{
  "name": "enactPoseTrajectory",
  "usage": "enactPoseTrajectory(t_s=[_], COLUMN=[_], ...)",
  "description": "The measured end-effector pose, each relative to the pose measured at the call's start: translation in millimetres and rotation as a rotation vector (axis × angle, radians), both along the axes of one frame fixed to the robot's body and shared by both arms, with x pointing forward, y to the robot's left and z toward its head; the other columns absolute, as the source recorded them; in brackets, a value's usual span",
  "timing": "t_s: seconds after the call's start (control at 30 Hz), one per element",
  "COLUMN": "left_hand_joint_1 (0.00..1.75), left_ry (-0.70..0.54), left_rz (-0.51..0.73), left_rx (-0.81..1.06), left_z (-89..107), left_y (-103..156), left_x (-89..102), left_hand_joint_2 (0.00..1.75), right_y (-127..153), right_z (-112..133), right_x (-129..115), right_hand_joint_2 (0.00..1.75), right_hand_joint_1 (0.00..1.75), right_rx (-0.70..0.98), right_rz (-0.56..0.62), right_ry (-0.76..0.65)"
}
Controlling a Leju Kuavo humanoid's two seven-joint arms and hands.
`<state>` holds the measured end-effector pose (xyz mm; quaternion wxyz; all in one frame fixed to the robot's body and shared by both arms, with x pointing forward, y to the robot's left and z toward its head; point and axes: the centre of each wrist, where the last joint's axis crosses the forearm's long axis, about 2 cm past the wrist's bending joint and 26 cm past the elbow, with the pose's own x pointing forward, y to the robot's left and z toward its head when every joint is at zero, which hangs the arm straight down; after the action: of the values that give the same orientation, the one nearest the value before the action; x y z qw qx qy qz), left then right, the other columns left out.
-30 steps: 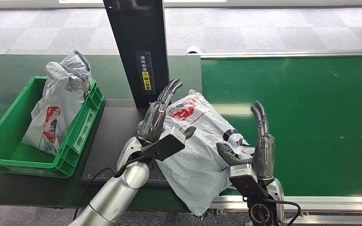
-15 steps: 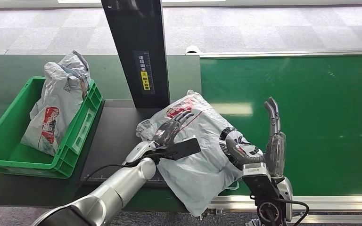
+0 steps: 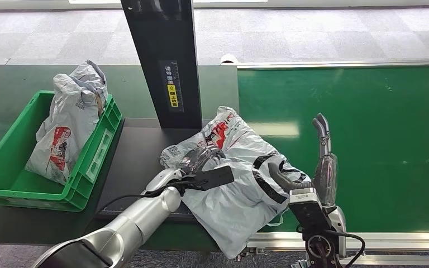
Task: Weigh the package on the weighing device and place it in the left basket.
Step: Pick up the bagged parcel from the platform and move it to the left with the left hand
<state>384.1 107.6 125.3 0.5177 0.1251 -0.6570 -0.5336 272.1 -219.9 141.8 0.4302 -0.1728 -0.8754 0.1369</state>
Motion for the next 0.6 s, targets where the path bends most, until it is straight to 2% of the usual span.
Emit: enactPoseTrajectory(t_s=[0.2,0.4,0.6], left_hand_joint_1=[1.75,1.75,1.63], left_ry=[0.006,-0.058,-0.068], left_rz=[-0.006,0.032,0.04], left_rx=[0.017,-0.028,-0.109], left_z=[1.0,2.4,2.9], left_y=[1.1,3.3,5.6], left_x=[1.7,3.0,3.8], left_hand_joint_2=[1.75,1.75,1.75], right_y=[-1.3,-2.5,-3.1], right_z=[-3.8,-5.8,-6.3], right_x=[0.9,0.8,0.7], right_hand_joint_2=[1.75,1.75,1.75], right_hand_joint_1=[0.0,0.0,0.0], right_rx=[-0.003,-0.004,-0.004], right_rz=[-0.003,-0.008,-0.011], right_ry=[0.013,0.019,0.021])
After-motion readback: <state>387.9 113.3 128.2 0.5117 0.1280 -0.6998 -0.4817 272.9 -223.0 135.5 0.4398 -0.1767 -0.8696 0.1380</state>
